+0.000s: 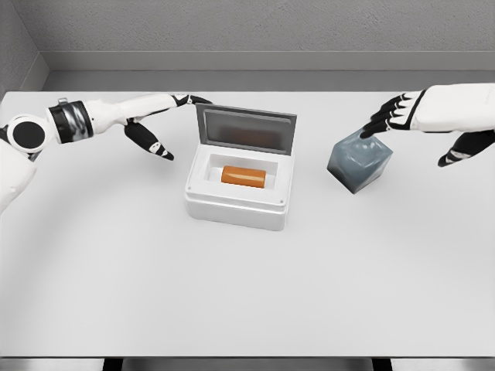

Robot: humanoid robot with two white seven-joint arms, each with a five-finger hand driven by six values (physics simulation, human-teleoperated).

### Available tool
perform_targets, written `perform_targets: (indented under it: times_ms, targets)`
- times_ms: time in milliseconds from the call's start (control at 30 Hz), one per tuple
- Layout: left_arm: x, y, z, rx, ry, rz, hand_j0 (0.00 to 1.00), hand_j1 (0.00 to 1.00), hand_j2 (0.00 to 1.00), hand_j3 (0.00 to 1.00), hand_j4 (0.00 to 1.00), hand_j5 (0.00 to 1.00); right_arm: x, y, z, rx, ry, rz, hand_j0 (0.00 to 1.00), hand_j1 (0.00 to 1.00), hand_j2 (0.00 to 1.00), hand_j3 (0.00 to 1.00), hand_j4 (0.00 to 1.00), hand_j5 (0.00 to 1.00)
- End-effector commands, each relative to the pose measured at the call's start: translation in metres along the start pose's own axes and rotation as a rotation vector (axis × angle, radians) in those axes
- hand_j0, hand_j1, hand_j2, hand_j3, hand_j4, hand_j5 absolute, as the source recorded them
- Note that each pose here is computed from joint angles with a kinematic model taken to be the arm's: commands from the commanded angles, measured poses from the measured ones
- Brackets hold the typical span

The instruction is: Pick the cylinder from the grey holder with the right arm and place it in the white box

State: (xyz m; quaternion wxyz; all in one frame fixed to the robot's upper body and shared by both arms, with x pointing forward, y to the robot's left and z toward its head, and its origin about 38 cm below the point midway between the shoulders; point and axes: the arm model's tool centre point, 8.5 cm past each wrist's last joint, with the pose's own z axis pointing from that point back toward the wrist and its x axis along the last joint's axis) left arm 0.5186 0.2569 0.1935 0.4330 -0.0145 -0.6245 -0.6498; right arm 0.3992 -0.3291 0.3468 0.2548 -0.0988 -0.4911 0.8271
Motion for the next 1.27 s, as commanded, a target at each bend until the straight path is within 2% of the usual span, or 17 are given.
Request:
perform_targets:
  times_ms: [0,200,467,567,733,800,833,933,1033,1167,1233]
  targets:
    - [0.004,0.004,0.002,0.007,-0.01,-0.007,1.0,1.0,1.0,1.0,1.0,1.0,0.0,-0.001,0.0,-0.005,0.0,-0.006,1.0,1.0,1.0,1.0,1.0,1.0]
    - [0.006,0.009,0.014,0.018,-0.017,-0.014,1.0,1.0,1.0,1.0,1.0,1.0,0.0,-0.002,0.002,-0.007,0.003,-0.003,1.0,1.0,1.0,1.0,1.0,1.0]
    - [0.015,0.01,0.021,0.017,-0.046,-0.03,1.0,1.0,1.0,1.0,1.0,1.0,-0.001,-0.002,0.002,-0.008,0.005,-0.002,1.0,1.0,1.0,1.0,1.0,1.0]
    - [0.017,0.004,0.021,0.012,-0.058,-0.023,1.0,1.0,1.0,1.0,1.0,1.0,0.0,-0.003,0.002,-0.008,0.003,-0.002,1.0,1.0,1.0,1.0,1.0,1.0]
    - [0.019,0.008,0.028,0.019,-0.062,-0.028,1.0,1.0,1.0,1.0,1.0,1.0,0.0,-0.004,-0.003,-0.009,-0.008,0.0,1.0,1.0,1.0,1.0,1.0,1.0]
    - [0.013,0.006,0.039,0.031,-0.05,-0.004,1.0,1.0,1.0,1.0,1.0,1.0,0.0,-0.003,-0.003,-0.008,-0.009,-0.003,1.0,1.0,1.0,1.0,1.0,1.0]
    - [0.006,0.011,0.055,0.049,-0.026,0.007,1.0,1.0,1.0,1.0,1.0,1.0,0.001,-0.002,-0.003,-0.007,-0.008,-0.002,1.0,1.0,1.0,1.0,1.0,1.0]
    - [-0.004,0.011,0.078,0.091,-0.007,0.066,1.0,1.0,1.0,1.0,1.0,1.0,0.001,-0.002,-0.003,-0.007,-0.008,-0.002,1.0,1.0,1.0,1.0,1.0,1.0]
    - [-0.019,0.008,0.09,0.12,0.027,0.115,1.0,1.0,1.0,1.0,1.0,1.0,0.001,-0.003,-0.003,-0.008,-0.009,-0.001,1.0,1.0,1.0,1.0,1.0,1.0]
    - [-0.03,0.011,0.116,0.153,0.072,0.141,1.0,1.0,1.0,1.0,1.0,1.0,0.002,-0.003,-0.004,-0.008,-0.013,-0.001,1.0,1.0,1.0,1.0,1.0,1.0]
    - [-0.032,0.01,0.119,0.163,0.078,0.148,1.0,1.0,1.0,1.0,1.0,1.0,0.002,-0.003,-0.006,-0.006,-0.017,0.0,1.0,1.0,1.0,1.0,1.0,1.0]
